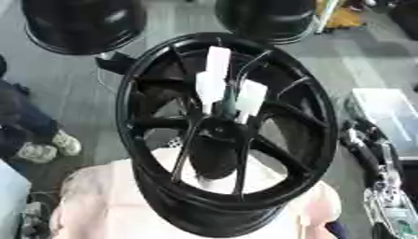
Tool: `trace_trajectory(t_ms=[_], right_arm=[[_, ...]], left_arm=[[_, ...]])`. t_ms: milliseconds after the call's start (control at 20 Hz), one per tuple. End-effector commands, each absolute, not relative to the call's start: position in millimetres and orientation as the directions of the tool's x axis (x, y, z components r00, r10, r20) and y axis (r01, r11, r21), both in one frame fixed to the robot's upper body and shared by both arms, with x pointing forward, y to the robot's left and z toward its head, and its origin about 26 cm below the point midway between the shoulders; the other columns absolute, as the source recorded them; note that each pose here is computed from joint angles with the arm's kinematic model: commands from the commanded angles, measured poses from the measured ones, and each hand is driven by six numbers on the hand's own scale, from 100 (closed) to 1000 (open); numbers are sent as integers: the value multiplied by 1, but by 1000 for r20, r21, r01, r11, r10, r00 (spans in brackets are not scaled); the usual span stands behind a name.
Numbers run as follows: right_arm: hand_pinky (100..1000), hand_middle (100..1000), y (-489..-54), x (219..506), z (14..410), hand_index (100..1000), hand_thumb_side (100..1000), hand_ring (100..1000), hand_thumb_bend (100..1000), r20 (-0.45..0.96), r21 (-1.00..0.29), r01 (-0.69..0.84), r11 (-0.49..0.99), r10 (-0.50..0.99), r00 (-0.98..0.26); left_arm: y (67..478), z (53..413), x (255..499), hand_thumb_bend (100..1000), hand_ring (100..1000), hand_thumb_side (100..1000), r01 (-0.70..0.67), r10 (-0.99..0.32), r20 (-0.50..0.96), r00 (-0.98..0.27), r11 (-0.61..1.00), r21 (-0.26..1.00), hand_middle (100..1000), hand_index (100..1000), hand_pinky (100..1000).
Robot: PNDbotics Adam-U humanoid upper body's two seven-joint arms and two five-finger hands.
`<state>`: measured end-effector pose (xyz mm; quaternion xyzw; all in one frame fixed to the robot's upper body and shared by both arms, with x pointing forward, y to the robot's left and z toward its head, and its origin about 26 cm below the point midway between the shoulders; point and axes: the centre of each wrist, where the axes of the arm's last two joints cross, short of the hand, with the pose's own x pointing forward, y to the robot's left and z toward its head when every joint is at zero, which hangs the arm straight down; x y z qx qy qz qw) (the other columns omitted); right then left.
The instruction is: Pull the pin out of the wheel hub.
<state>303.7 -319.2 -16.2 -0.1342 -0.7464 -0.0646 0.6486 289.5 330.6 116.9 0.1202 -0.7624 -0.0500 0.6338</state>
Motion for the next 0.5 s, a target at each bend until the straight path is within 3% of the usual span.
trace_trajectory(t_ms=[50,500], right_arm=[[661,719,-324,306,-10,830,432,580,242,982,-86,292,953,131,-138],[661,718,-323,306,-10,830,432,580,245,982,-86,291,953,131,-138]], left_arm=[[331,125,289,289,735,778,-128,-254,947,-196,964,232,638,700,757],[332,129,289,297,736,770,-130,-264,942,-207,962,241,638,700,757]])
